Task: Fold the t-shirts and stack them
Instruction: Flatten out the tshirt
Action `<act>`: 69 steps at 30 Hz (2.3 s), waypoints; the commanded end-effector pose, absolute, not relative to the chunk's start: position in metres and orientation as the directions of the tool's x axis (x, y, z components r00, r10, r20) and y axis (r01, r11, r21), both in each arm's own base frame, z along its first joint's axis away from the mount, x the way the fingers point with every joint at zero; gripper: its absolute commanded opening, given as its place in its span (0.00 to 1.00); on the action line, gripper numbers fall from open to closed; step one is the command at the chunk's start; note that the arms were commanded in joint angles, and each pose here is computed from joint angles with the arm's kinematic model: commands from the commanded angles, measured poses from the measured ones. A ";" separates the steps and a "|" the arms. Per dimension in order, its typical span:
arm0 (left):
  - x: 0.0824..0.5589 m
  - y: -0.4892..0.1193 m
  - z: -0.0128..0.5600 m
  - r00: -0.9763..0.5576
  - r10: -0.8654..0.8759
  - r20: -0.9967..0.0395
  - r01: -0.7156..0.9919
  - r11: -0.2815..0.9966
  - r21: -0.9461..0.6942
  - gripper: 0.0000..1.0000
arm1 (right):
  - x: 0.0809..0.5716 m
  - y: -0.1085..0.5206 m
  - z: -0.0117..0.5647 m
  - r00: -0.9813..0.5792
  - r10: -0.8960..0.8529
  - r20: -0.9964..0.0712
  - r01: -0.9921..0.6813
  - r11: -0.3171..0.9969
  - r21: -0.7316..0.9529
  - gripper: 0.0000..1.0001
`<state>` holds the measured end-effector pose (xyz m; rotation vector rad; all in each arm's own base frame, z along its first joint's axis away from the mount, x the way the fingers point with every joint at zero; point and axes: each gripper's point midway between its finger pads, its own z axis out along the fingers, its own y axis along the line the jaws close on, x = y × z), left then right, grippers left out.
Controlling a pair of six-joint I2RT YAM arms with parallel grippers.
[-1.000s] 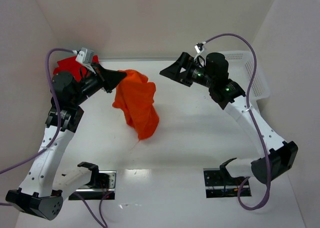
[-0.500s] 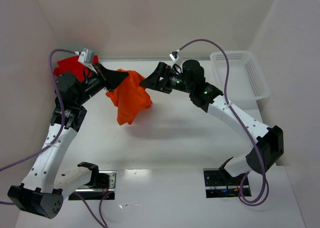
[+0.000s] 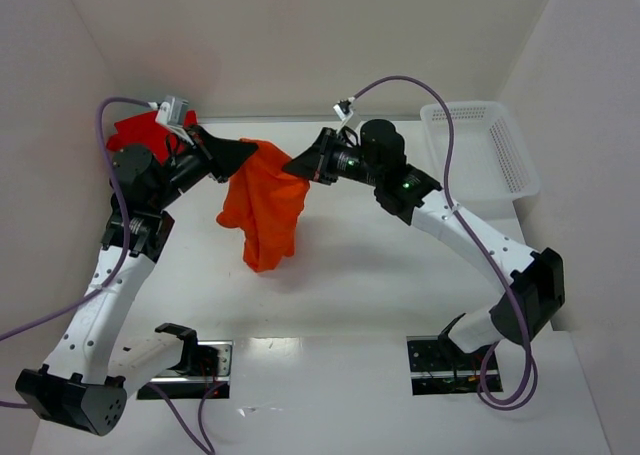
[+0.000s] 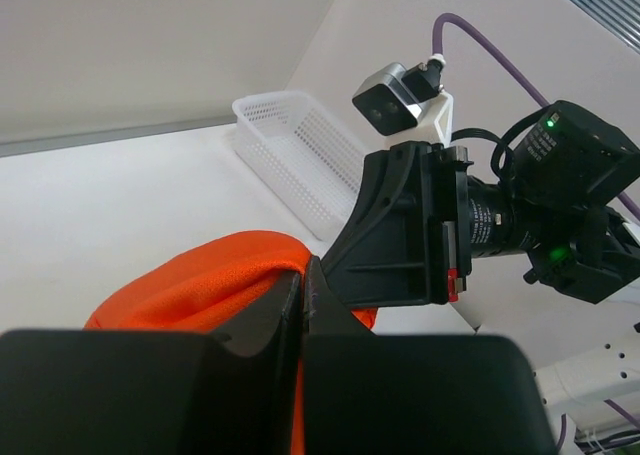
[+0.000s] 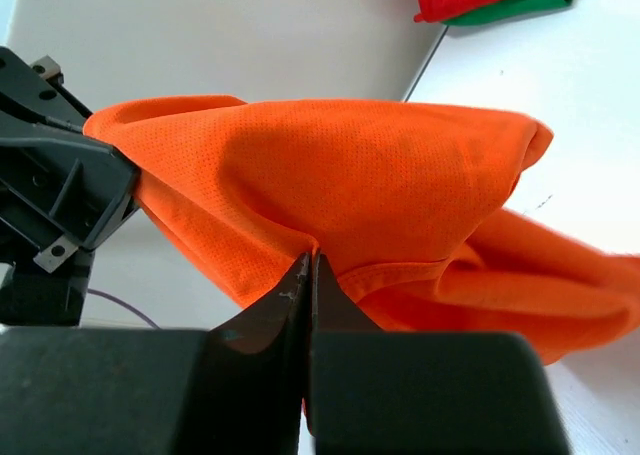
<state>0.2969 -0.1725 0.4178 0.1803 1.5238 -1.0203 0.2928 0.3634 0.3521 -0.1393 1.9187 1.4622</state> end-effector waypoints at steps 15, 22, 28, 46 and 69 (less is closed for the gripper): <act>0.324 -0.151 0.370 -0.218 -0.435 -0.874 0.504 0.716 -0.482 0.16 | 0.338 0.304 0.566 -0.316 0.477 -0.820 -0.682 0.487 0.546 0.00; 0.332 -0.148 0.363 -0.209 -0.411 -0.887 0.487 0.743 -0.459 0.15 | 0.337 0.301 0.579 -0.284 0.478 -0.831 -0.692 0.498 0.522 0.00; 0.326 -0.174 0.305 -0.407 -0.316 -0.857 0.546 0.668 -0.505 0.98 | 0.335 0.299 0.586 -0.267 0.480 -0.836 -0.701 0.498 0.510 0.00; 0.393 -0.232 0.114 -0.785 -0.072 -0.616 0.408 0.688 -0.601 0.94 | 0.339 0.234 0.494 -0.354 0.462 -0.813 -0.487 0.651 0.582 0.00; 0.455 -0.198 0.103 -0.717 -0.142 -0.683 0.270 0.846 -0.459 0.00 | 0.313 0.160 0.497 -0.231 0.541 -0.809 -0.267 0.764 0.587 0.00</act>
